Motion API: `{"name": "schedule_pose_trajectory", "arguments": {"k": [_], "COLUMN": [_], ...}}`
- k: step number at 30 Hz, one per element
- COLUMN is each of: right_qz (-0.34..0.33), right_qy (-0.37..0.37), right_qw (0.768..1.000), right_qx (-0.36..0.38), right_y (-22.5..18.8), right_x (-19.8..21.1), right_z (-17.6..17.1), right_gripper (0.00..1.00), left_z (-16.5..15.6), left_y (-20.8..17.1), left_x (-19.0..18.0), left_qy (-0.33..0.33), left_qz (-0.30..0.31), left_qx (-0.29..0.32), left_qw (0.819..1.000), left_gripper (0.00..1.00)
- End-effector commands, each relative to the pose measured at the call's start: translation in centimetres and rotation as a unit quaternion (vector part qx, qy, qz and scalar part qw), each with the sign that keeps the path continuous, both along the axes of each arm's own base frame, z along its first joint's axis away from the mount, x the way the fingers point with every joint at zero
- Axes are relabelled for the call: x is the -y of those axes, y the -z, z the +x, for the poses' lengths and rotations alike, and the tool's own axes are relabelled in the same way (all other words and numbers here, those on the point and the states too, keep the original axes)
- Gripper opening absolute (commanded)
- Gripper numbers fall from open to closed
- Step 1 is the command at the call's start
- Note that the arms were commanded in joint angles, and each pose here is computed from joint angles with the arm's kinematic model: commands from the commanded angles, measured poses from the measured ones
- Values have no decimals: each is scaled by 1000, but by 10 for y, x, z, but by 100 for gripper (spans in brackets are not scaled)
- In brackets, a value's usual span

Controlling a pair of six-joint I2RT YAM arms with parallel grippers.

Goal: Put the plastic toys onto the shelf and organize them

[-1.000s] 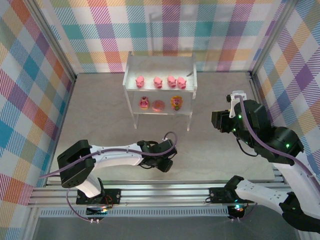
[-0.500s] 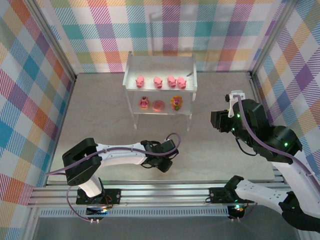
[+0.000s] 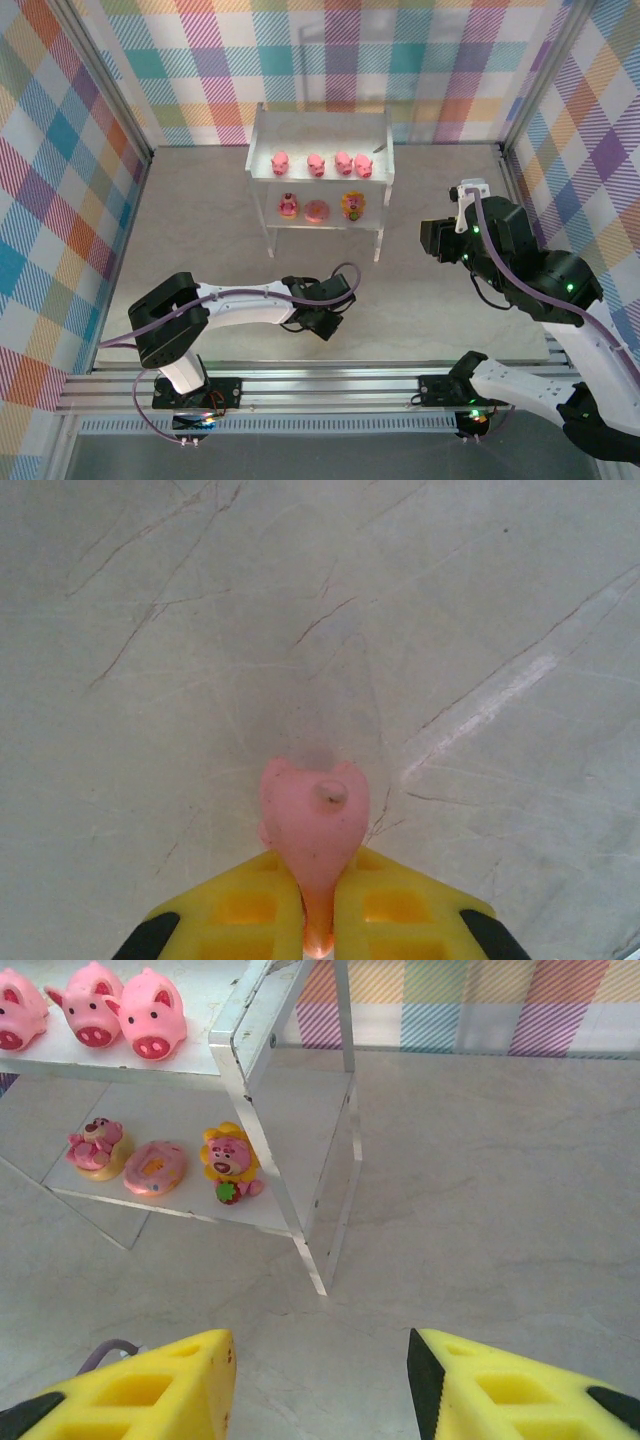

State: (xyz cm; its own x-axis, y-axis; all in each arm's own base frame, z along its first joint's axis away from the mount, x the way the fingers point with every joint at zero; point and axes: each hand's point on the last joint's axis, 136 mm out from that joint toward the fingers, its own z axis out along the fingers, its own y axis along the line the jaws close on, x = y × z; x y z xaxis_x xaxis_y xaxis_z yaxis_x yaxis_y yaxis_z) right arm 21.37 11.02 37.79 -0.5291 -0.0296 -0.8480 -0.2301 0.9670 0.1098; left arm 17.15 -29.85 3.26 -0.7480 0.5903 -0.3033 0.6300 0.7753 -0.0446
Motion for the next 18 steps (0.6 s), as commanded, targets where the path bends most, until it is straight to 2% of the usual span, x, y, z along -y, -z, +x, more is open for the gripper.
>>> {"name": "schedule_pose_trajectory", "arguments": {"k": [1, 4, 7, 13, 15, 18], "right_qz": [0, -3, -10, -14, -13, -10], "right_qy": [4, 3, 4, 9, 6, -3], "right_qw": [1000, 1000, 1000, 1000, 1000, 1000], "right_qx": [12, 12, 10, 13, 16, 16], "right_y": [-3, -4, -4, -8, -11, -12], "right_x": [-1, -2, -2, -1, -3, -9], "right_z": [6, 8, 10, 17, 20, 23], "right_gripper": [50, 50, 50, 49, 49, 49], "left_z": [4, 7, 12, 23, 29, 44], "left_y": [-12, -32, -71, -184, -226, -285], "left_x": [1, 0, -6, -27, -42, -75], "left_qy": [-1, -3, -6, -33, -45, -74], "left_qz": [-11, -17, -23, -94, -116, -113], "left_qx": [4, 17, 41, 98, 127, 191], "left_qw": [1000, 1000, 999, 990, 984, 972], "left_gripper": [8, 8, 8, 9, 10, 10]}}
